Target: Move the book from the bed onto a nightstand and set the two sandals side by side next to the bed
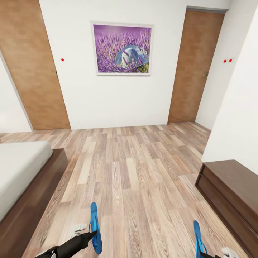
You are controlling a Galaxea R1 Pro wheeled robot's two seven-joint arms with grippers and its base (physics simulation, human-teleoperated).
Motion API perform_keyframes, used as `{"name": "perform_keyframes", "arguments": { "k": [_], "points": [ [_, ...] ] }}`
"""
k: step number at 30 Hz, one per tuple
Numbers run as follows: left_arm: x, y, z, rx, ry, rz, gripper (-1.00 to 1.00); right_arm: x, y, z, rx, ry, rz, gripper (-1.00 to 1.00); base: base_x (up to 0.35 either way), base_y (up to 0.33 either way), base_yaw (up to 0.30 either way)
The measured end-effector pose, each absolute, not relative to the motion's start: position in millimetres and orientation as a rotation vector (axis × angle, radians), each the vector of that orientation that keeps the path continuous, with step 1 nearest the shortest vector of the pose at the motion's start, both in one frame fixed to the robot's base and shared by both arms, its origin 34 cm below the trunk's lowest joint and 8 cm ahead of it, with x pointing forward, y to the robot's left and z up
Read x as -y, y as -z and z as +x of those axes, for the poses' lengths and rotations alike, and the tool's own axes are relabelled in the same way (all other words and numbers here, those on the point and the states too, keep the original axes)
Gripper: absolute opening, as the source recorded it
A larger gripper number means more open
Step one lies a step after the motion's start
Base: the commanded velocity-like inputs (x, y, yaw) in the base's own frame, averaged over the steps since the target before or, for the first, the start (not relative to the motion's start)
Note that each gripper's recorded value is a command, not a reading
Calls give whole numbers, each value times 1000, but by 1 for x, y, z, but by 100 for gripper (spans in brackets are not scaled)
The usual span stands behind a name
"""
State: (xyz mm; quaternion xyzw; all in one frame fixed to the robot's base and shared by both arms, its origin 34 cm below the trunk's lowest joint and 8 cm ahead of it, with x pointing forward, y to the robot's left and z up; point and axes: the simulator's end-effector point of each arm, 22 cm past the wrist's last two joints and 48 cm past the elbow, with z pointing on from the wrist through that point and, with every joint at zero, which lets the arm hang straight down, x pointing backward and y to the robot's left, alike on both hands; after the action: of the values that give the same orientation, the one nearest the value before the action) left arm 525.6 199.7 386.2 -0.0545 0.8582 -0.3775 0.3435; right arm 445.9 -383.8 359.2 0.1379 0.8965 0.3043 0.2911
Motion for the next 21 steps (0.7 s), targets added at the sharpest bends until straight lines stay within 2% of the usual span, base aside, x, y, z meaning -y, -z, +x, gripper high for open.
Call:
{"name": "perform_keyframes", "arguments": {
  "k": [8, 21],
  "points": [
    [-199, -386, 525, -2232, 981, -142, -100, 364, -350, 440, -2425, -830, 335, -100, 308, 0, 0],
    [-192, -378, 526, -2255, 944, -165, -100, 365, -329, 434, -2501, -718, 344, -100, 318, 0, 0]
  ]
}}
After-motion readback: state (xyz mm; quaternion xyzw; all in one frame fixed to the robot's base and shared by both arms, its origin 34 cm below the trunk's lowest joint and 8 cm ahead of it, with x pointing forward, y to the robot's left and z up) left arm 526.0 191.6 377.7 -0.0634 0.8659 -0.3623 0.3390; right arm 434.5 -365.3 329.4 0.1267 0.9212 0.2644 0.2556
